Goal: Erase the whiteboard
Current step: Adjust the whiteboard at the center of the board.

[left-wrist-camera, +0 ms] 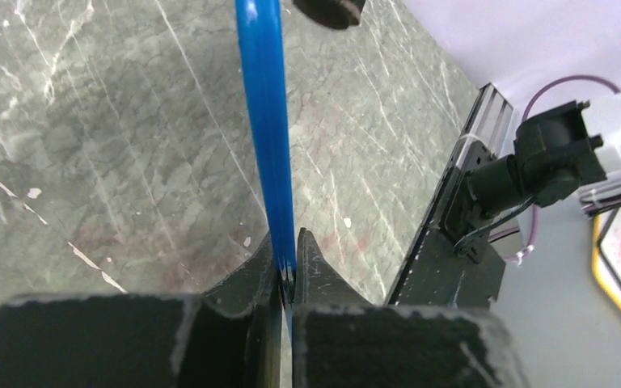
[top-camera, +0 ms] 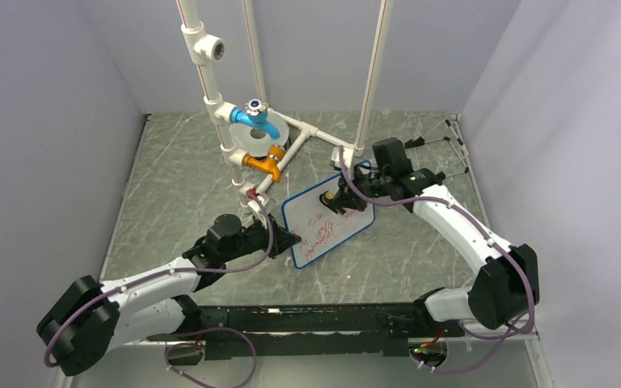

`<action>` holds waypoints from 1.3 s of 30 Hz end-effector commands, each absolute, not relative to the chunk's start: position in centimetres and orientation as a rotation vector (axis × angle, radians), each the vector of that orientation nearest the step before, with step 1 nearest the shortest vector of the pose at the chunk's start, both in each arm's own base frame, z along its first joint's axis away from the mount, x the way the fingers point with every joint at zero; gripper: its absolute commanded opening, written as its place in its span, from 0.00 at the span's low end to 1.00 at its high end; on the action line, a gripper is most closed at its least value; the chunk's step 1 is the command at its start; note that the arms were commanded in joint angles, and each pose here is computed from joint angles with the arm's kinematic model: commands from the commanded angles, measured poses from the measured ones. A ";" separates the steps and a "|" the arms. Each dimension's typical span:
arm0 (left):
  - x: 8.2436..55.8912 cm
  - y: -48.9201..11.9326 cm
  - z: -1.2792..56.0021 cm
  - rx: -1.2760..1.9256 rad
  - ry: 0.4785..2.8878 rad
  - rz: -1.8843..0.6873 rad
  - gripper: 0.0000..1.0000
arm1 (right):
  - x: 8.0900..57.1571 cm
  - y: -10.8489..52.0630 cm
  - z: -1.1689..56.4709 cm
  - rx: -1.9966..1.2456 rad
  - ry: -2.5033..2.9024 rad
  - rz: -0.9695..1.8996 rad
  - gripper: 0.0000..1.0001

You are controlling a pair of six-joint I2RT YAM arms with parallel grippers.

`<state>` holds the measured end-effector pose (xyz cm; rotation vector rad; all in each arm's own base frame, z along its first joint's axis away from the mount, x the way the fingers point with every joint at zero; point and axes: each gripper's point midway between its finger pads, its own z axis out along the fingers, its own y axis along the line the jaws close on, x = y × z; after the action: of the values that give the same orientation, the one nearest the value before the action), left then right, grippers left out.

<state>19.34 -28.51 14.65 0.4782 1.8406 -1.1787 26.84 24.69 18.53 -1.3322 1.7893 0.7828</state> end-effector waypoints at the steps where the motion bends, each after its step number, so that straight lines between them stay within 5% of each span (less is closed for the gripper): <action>1: 18.2 -28.9 19.1 0.702 1.601 -1.136 0.00 | 24.8 22.7 22.3 -1.424 1.618 0.881 0.00; 32: 22.3 -26.7 12.6 0.889 1.499 -0.682 0.00 | 19.4 15.4 16.4 -1.518 1.829 0.756 0.00; 39: 22.5 -27.3 11.9 0.907 1.457 -0.691 0.10 | 19.2 15.4 15.9 -1.522 1.845 0.790 0.00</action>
<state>21.83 -27.04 10.98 0.9166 1.5358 -0.7145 19.30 15.24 15.54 -1.5010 1.8904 0.7774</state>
